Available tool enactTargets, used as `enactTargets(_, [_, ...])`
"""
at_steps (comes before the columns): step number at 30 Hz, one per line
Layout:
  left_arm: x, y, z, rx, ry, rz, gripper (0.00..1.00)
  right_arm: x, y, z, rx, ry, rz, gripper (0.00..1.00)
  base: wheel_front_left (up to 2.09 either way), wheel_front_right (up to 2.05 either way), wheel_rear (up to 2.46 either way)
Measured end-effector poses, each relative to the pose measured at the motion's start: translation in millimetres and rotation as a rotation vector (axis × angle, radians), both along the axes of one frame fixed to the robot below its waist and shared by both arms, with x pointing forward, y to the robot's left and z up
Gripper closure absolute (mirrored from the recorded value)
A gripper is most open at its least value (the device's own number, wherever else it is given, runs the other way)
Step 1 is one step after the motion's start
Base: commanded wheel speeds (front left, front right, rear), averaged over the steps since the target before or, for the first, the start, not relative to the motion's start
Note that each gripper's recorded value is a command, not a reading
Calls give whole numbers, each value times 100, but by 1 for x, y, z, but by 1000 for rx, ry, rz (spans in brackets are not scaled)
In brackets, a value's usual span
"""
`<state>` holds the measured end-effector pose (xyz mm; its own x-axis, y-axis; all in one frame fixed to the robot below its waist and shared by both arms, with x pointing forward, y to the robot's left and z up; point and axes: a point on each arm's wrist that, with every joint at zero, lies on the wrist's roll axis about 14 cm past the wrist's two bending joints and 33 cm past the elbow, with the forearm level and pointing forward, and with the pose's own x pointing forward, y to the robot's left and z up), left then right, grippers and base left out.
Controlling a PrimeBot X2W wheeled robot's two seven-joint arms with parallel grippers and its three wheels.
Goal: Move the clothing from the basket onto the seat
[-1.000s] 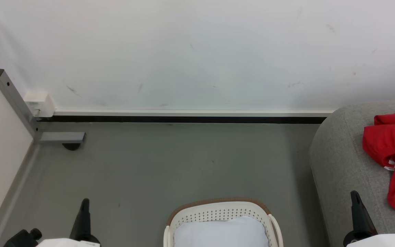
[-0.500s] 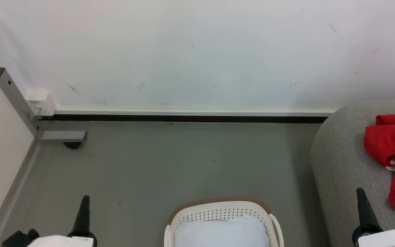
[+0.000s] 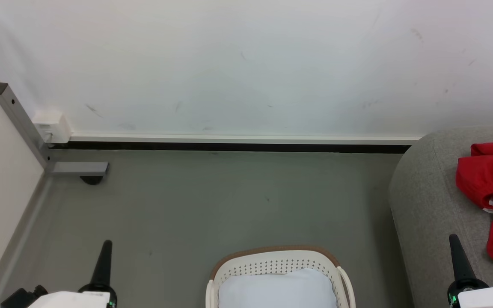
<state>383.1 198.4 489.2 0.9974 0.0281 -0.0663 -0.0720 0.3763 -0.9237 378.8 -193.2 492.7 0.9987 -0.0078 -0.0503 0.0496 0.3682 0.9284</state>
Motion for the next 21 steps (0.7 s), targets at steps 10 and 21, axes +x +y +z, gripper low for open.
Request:
enactTargets(10, [1,0,2,-90,-8,-2,100,2,-2,1,85,-4,-5,100,0,0,0])
enactTargets(21, [2,0,6,-182,-24,-5,100,5,-4,5,173,-16,-5,100,0,0,0])
